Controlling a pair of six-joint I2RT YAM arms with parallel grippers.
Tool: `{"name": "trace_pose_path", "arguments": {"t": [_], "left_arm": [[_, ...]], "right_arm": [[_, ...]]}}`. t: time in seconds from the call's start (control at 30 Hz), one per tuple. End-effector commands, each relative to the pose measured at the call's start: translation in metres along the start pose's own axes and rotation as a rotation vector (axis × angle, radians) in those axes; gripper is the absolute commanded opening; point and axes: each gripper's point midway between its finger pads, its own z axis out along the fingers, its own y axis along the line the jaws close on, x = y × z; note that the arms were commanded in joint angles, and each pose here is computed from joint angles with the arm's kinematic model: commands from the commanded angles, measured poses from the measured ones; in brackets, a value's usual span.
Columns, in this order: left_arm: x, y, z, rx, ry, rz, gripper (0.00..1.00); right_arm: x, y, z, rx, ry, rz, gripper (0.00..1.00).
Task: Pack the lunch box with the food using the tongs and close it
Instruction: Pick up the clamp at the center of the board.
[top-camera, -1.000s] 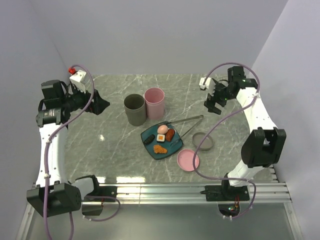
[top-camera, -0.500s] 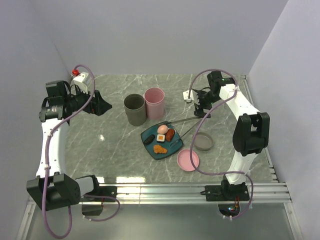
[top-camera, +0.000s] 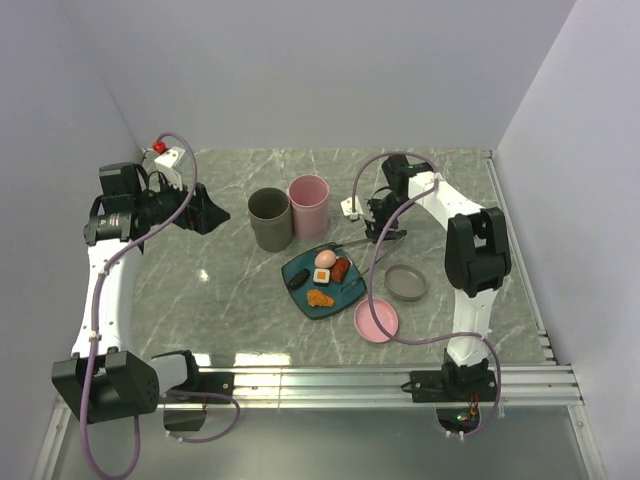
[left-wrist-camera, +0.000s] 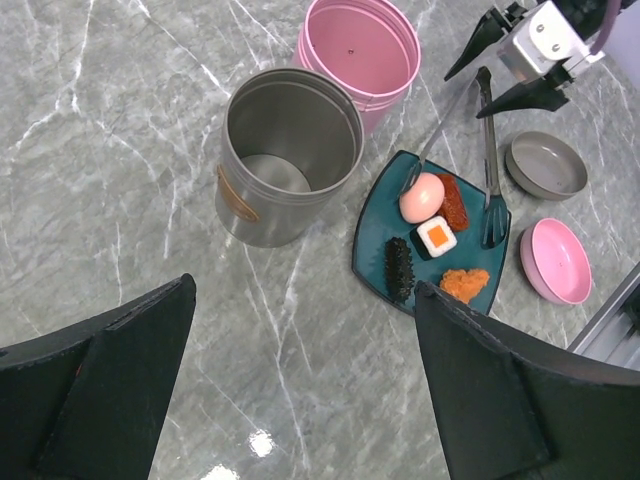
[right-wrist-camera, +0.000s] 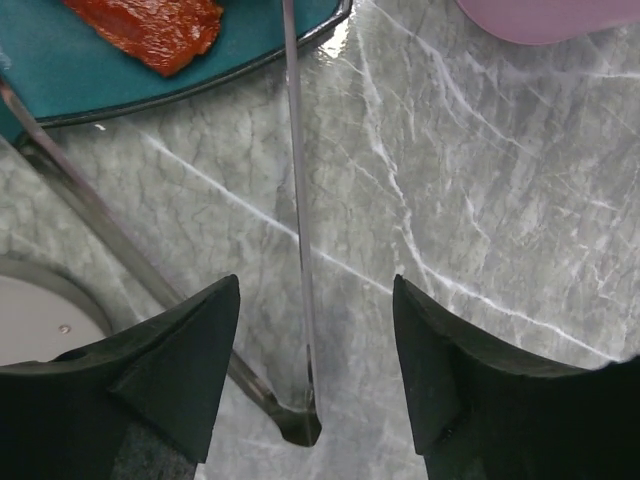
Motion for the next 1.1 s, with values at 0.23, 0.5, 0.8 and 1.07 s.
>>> {"name": "trace_pose_path", "arguments": {"t": [0.23,0.5,0.8,1.07], "left_arm": [[-0.004,-0.005,0.004,0.023,-0.014,0.024,0.95],[-0.005,-0.004,0.005,0.027,-0.014,0.02,0.95],[-0.004,-0.004,0.005,0.027,-0.015,0.018,0.94],[-0.003,-0.006,0.004,0.03,-0.015,0.016,0.94]], "right_arm": [[0.012,0.006,0.027,-0.052,0.039,-0.031,0.59],[0.011,0.005,0.037,-0.077,0.045,-0.032,0.43],[0.018,0.01,0.04,-0.106,0.101,-0.054,0.19],[0.017,0.003,0.04,-0.087,0.1,-0.008,0.0]]}}
